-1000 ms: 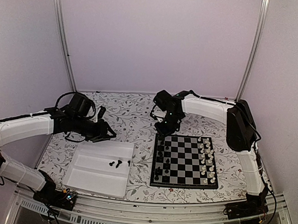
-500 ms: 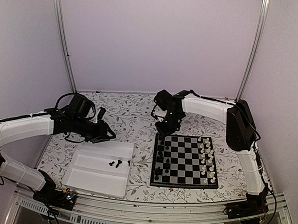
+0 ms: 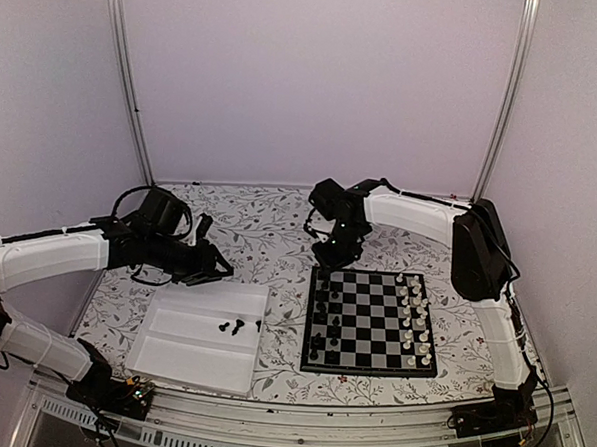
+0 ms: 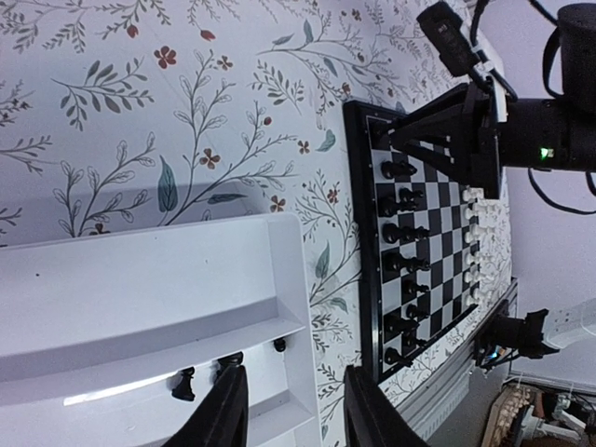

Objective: Set up the chess pieces on the board
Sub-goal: Place the chess piece on the chessboard, then pick up the chess piece from the storage box.

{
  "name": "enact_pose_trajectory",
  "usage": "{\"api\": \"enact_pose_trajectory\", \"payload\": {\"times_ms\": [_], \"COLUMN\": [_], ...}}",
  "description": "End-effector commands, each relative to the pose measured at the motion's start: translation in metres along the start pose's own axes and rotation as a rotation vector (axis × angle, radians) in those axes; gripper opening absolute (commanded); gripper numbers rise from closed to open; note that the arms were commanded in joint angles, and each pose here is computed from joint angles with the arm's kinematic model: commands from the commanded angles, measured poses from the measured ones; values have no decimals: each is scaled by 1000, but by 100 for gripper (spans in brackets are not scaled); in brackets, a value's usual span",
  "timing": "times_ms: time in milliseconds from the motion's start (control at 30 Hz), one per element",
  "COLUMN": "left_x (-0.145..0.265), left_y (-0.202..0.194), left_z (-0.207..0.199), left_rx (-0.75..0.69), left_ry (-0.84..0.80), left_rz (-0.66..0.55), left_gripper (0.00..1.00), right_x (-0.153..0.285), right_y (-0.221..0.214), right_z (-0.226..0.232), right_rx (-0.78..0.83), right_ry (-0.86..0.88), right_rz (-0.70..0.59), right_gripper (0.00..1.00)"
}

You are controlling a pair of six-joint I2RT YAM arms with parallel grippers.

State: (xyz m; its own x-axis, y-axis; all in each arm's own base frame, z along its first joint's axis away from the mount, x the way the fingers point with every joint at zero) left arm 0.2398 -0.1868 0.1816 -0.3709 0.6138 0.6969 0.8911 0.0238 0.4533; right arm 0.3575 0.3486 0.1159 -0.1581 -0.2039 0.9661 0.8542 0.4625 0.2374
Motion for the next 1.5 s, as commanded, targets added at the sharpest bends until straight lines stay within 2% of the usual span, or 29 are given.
{"api": "enact_pose_trajectory", "payload": {"times_ms": [0,267,533,767,867,1033,1267,1467], "left_x": [-4,-3,2,-4,-18,-37,-41,-48], "left_y": [0,-3,-20,-47,-58,-67,-69,-75], "left_z": [4,3,14,14,8,-5,13,18], "left_rx": [10,20,17,-103,-185,-294,-268,-292], "left_ry": [-8,-15,43,106,76,82,291,290], "left_rz": [4,15,61,130,191,257,297,351], "left_gripper": [38,38,37,39,37,30,31,32], "right_x": [-6,1,66,117,133,140,138,136], "right_y": [1,5,11,-4,-10,-22,-38,-48], "right_z": [-2,0,6,8,11,10,11,9], "right_rx": [-7,-10,-35,-47,-29,-22,-33,-44], "right_ry": [2,13,54,123,161,181,206,208], "right_rz": [18,3,-82,-160,-214,-242,-233,-222], "right_gripper": [24,27,33,34,33,33,33,32]}}
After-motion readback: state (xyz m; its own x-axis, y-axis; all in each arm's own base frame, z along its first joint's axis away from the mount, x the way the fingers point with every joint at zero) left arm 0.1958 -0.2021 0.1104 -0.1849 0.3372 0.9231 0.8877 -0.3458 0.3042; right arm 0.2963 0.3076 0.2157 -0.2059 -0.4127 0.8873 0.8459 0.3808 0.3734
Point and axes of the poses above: each gripper's point midway between its finger pads, its own x axis back along the fingers, its own z axis along the line the jaws close on, y = z × x, the point moved 7 cm from there along x, back along the fingers, and after that the axes turned 8 degrees about -x, right-handed, at the moved point
